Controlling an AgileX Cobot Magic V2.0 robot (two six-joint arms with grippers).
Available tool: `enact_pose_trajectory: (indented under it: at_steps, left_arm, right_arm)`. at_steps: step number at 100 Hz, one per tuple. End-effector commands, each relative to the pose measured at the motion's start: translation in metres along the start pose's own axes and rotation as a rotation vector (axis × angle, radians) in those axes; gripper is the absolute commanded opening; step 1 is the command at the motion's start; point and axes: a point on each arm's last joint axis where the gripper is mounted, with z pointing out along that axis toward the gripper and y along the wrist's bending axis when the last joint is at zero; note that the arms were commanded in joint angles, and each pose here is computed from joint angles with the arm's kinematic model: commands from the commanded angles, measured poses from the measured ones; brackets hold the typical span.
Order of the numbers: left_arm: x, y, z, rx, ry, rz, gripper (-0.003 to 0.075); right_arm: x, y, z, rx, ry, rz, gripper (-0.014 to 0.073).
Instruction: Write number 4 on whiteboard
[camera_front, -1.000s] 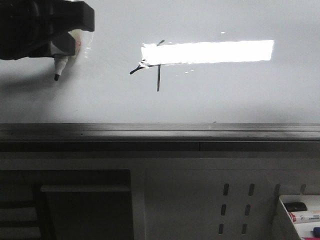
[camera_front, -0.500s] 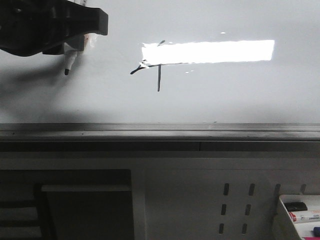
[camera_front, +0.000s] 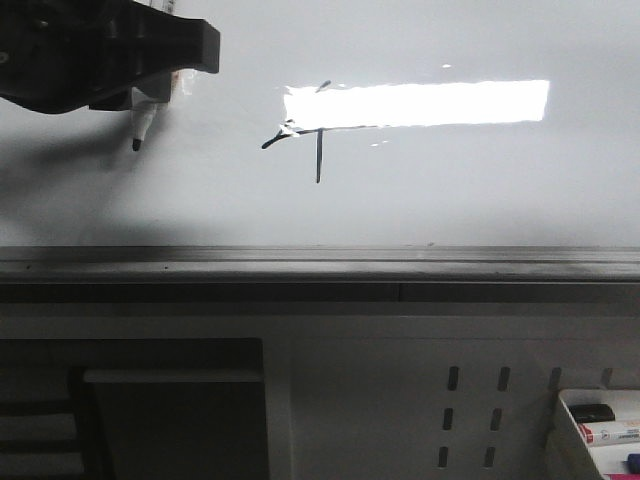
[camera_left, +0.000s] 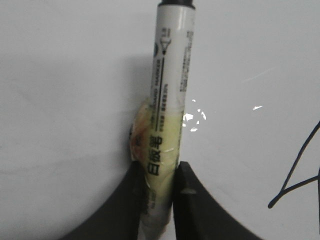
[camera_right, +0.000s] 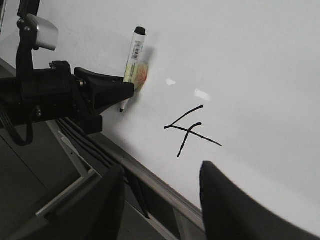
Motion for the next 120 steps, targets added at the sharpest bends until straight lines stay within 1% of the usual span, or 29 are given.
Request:
enact_pose_trajectory:
  at_steps: [1,9,10,16,17,28,39,76,79,86,96,102,120]
  left_arm:
    - [-0.015,0.000,-0.002,-0.020,-0.070,-0.019,0.0020]
    - [-0.015,0.000,-0.002,-0.018,-0.069,-0.019,0.0078]
    - [-0.015,0.000,-0.002,-0.017,-0.068,-0.019,0.0097]
    - [-0.015,0.000,-0.002,-0.017,-0.068,-0.019,0.0142]
    - [-0.015,0.000,-0.002,-0.017,-0.068,-0.019,0.0162]
    - [-0.015,0.000,-0.002,-0.019,-0.066,-0.022,0.0240]
    - [-0.015,0.000,-0.002,-0.019,-0.066,-0.022,0.0262]
    - [-0.018,0.001,-0.005,-0.015,-0.077,-0.021,0.0272]
    - [-0.019,0.001,-0.006,-0.014,-0.082,-0.022,0.0283]
    - [-0.023,0.002,-0.009,-0.011,-0.095,-0.010,0.0335]
    - [-0.029,0.003,-0.017,0.003,-0.114,0.033,0.0444]
    - [-0.033,0.004,-0.022,0.014,-0.122,0.066,0.0486]
    - [-0.044,0.013,-0.045,0.033,-0.160,0.101,0.0496]
  right_arm:
    - [-0.011,0.000,-0.005,0.014,-0.061,0.017,0.0301]
    - [-0.011,0.000,-0.005,0.014,-0.061,0.017,0.0301]
    - [-0.011,0.000,-0.005,0.014,-0.061,0.017,0.0301]
    - [-0.011,0.000,-0.005,0.014,-0.061,0.017,0.0301]
    - [-0.011,0.000,-0.005,0.014,-0.061,0.017,0.0301]
    - [-0.011,0.000,-0.005,0.014,-0.061,0.017,0.0301]
    - [-0.011,0.000,-0.005,0.014,-0.061,0.017,0.0301]
    - [-0.011,0.000,-0.005,0.014,-0.061,0.017,0.0301]
    - [-0.011,0.000,-0.005,0.014,-0.061,0.017,0.0301]
    - [-0.011,0.000,-0.005,0.014,-0.061,0.017,0.0301]
    - [-0.011,0.000,-0.005,0.015,-0.062,0.017,0.0301]
    - [-0.012,0.000,-0.005,0.019,-0.065,0.017,0.0301]
    - [-0.012,0.000,-0.005,0.019,-0.065,0.017,0.0301]
